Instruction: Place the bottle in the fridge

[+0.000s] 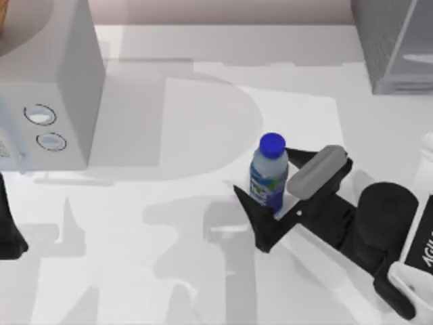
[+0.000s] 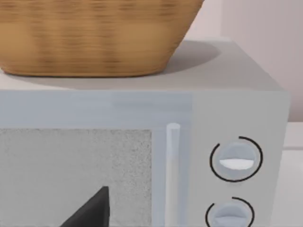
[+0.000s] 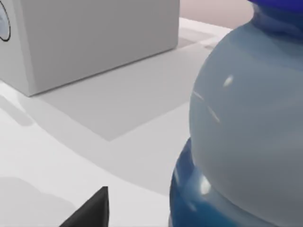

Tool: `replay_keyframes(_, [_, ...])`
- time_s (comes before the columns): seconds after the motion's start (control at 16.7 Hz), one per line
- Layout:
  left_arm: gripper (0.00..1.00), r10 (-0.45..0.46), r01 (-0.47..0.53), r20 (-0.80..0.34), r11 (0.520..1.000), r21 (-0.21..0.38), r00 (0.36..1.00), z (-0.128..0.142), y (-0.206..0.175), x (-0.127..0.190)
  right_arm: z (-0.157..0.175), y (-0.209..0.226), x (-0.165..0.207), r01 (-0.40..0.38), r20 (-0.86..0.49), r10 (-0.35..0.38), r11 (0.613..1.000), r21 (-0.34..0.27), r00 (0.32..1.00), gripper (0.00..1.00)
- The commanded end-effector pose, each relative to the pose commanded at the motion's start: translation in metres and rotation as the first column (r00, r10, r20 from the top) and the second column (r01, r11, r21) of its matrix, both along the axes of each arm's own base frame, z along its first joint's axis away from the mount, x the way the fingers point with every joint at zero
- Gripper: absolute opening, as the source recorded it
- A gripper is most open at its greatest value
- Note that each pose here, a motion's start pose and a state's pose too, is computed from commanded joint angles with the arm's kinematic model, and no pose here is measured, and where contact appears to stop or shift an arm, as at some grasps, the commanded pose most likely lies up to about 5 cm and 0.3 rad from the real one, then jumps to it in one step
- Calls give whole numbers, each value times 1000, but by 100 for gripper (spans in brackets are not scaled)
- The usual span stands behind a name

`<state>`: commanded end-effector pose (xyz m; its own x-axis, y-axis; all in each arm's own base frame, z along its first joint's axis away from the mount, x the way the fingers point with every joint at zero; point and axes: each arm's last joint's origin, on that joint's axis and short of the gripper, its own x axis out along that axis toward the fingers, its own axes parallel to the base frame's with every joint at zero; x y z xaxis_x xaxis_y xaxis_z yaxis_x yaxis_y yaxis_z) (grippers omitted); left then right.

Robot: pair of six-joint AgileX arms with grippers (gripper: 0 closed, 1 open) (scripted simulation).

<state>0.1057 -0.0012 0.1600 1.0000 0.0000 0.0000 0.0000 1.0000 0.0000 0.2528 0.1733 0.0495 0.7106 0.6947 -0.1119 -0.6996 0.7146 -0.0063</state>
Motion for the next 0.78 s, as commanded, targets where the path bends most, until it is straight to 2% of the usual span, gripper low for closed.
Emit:
replay_keyframes(0.36, [100, 0, 0, 0, 1000, 0, 1000, 0, 0, 0, 0, 1, 1, 0, 0, 0, 1000, 0, 1000, 100])
replay_keyframes(0.78, [100, 0, 0, 0, 1000, 0, 1000, 0, 0, 0, 0, 1, 1, 0, 0, 0, 1000, 0, 1000, 48])
